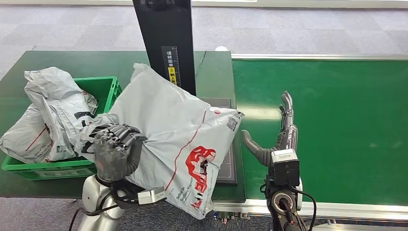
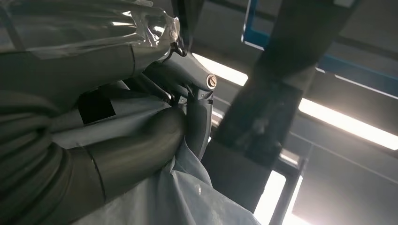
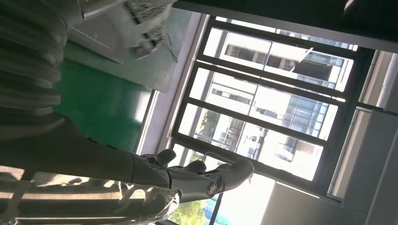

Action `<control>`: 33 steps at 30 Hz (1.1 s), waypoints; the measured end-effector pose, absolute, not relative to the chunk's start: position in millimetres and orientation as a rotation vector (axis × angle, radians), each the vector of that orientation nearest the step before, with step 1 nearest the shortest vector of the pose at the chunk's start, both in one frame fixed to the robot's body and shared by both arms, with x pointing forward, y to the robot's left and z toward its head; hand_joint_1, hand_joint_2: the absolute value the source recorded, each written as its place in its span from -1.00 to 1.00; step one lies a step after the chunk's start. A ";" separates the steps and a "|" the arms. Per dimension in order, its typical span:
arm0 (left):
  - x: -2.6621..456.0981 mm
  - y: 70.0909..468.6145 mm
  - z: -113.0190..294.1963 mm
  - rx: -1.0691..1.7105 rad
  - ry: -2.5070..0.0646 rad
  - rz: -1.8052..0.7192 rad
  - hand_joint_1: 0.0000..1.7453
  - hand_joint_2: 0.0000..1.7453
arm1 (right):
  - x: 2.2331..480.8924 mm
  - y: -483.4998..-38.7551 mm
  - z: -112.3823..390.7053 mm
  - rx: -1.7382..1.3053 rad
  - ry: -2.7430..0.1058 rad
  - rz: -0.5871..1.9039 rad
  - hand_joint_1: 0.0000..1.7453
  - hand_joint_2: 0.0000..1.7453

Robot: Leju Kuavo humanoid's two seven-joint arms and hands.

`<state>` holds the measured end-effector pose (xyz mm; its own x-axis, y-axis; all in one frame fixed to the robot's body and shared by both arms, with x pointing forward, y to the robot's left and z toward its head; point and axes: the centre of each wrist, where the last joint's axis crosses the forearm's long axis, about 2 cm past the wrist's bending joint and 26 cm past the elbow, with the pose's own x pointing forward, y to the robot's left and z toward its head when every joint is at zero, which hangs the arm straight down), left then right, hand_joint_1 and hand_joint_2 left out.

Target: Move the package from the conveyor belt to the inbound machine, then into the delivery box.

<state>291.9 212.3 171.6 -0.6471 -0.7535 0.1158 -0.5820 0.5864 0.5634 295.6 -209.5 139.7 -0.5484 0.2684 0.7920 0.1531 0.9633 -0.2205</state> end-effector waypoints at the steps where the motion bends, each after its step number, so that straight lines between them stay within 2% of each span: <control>1: 292.2 217.9 176.6 1.127 -2.473 -0.681 1.00 1.00 | 295.6 -209.7 139.5 -0.297 -2.161 0.154 -1.00 1.00; 16: 286.2 316.3 214.5 1.651 -2.235 -0.482 1.00 1.00 | 291.8 -215.8 134.6 -0.326 -2.151 0.169 -1.00 1.00; 24: 294.7 358.0 215.9 1.713 -1.845 -0.223 1.00 1.00 | 286.5 -220.5 135.4 -0.356 -2.137 0.184 -1.00 1.00; 28: 305.3 375.4 210.3 1.686 -1.682 -0.191 1.00 1.00 | 283.7 -223.8 136.7 -0.375 -2.131 0.183 -1.00 1.00; 33: 312.6 387.4 205.8 1.686 -1.626 -0.219 1.00 1.00 | 281.4 -225.5 137.6 -0.384 -2.130 0.180 -1.00 1.00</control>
